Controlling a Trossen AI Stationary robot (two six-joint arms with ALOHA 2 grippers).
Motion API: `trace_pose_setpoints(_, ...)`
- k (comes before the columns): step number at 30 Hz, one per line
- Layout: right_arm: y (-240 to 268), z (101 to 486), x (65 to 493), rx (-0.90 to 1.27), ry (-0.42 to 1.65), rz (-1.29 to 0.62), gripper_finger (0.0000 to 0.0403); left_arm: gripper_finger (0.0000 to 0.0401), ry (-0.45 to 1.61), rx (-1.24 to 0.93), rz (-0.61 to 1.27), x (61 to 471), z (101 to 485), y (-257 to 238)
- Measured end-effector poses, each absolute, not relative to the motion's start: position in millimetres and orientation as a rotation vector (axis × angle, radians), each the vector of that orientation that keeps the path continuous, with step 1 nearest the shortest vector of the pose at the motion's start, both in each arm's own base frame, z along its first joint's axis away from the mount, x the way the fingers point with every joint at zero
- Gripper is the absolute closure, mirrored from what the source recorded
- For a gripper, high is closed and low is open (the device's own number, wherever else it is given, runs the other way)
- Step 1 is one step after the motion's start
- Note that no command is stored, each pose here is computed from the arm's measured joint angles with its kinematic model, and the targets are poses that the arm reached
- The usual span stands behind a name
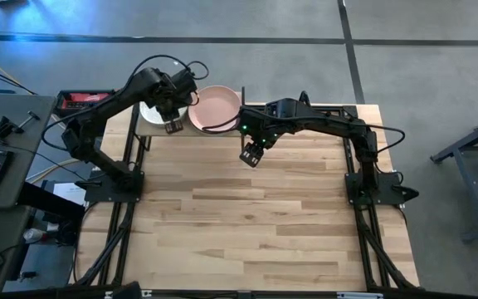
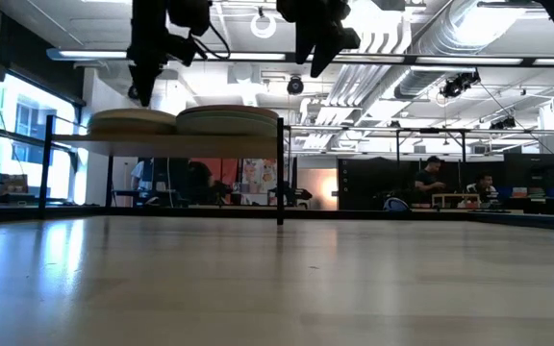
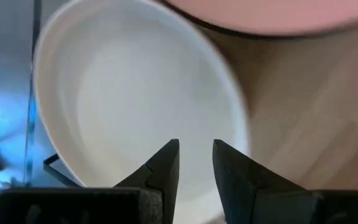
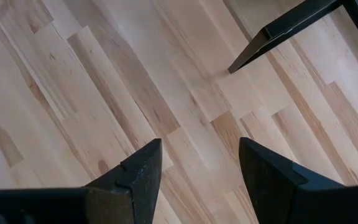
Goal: Place and stack plates onto a shelf
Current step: Return to Home Position
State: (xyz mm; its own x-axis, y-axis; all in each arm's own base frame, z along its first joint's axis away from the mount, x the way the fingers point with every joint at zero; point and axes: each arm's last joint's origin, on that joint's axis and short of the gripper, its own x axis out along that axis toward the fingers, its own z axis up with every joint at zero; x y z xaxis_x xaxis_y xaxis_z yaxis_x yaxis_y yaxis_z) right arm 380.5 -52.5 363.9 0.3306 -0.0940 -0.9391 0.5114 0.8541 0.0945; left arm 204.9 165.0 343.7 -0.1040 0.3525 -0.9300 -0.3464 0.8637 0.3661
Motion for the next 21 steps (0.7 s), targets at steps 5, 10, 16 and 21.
trace_pose_setpoints(5, -52.5, 363.9, 380.5, 0.407, 1.175, -0.410, 0.0213, 0.0314, 1.569, -0.061, 0.627, 203.7, 335.9, 181.9)
trace_pose_setpoints(10, -52.5, 363.9, 380.4, 0.400, 1.176, -0.406, 0.0213, 0.0314, 1.599, -0.099, 0.589, 206.7, 325.9, 191.0)
trace_pose_setpoints(16, -52.5, 363.9, 380.4, 0.392, 1.178, -0.401, 0.0213, 0.0314, 1.634, -0.111, 0.571, 213.4, 315.1, 196.7)
trace_pose_setpoints(21, -53.5, 363.9, 380.1, 0.382, 1.181, -0.401, 0.0213, 0.0314, 1.655, -0.117, 0.562, 216.8, 309.3, 199.6)
